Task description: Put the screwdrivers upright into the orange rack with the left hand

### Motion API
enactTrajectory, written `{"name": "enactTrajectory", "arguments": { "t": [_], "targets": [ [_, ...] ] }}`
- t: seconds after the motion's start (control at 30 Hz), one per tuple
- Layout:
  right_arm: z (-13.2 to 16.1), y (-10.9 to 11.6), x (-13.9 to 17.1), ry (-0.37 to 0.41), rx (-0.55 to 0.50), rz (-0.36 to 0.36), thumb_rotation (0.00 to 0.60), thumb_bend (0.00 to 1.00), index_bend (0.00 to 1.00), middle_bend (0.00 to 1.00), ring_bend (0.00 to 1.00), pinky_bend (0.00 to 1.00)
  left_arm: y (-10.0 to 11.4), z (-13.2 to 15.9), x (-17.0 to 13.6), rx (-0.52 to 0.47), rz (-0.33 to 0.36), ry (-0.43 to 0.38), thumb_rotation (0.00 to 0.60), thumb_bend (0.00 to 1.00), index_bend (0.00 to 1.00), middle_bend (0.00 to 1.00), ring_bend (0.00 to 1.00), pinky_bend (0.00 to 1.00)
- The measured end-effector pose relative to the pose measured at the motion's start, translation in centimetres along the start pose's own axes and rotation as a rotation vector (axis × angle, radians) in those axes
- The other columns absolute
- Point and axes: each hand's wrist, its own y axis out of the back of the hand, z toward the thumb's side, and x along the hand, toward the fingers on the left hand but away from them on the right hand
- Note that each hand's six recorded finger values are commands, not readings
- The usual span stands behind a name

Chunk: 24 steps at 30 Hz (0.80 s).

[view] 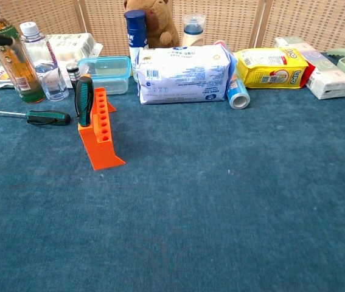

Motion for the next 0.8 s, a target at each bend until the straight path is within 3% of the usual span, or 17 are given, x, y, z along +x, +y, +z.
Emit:
{"name": "enactTrajectory", "arguments": {
  "t": [0.27,0.43,0.8],
  "targets": [
    [0.1,-0.1,0.0,0.001,-0.002,0.005,0.600,0.16,0.00,0.10,0.09,0.09,-1.3,-0.5,0.7,0.011,-0.031,0.041,0.600,0.14,0.35,0.98,1.00,0.97],
    [0.1,-0.1,0.0,0.001,-0.003,0.003,0.600,0.16,0.00,0.10,0.09,0.09,-2.5,0.5,1.3,-0.011,-0.057,0.030,0.600,0.26,0.35,0.98,1.00,0.97],
    [-0.1,-0.1,-0.1,-0.001,-0.004,0.007,0.600,0.16,0.00,0.10,0.09,0.09,-4.4,2.7,2.4,0.022,-0.088,0.003,0.600,0.27,0.35,0.98,1.00,0.97]
  ]
}}
